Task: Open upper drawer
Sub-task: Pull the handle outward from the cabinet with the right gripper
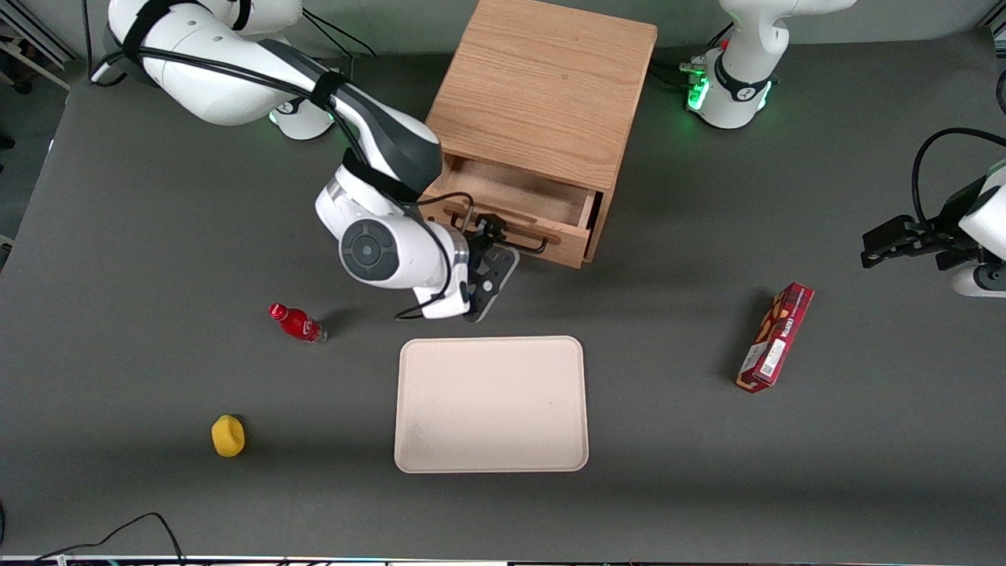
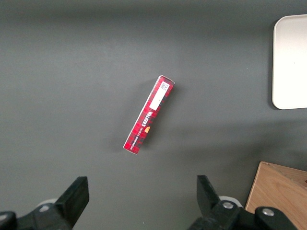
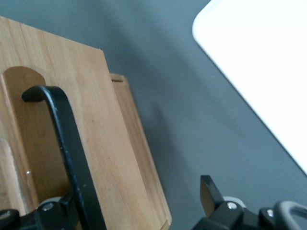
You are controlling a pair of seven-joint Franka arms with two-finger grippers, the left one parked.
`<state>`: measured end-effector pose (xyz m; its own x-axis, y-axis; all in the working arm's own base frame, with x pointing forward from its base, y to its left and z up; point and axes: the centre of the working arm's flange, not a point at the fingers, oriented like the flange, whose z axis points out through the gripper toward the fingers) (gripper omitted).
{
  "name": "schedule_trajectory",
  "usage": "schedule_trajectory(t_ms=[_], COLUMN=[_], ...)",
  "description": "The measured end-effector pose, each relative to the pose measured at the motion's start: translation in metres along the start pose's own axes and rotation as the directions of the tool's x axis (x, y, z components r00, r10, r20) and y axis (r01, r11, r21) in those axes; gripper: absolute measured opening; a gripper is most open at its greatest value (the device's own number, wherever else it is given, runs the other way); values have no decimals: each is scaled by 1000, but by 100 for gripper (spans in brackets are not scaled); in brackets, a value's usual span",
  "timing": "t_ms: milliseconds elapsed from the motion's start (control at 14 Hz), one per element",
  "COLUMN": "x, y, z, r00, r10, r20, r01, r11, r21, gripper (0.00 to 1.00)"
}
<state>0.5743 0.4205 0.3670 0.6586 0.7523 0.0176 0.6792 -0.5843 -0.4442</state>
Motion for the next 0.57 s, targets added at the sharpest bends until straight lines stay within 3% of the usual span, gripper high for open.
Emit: schedule_trajectory(t_ms=[571], x=[11], y=[65], z=[-29], r00=[996], r10=[32], r20=[-79], r01=[-33], r11=[999], r21=[0], gripper=[100])
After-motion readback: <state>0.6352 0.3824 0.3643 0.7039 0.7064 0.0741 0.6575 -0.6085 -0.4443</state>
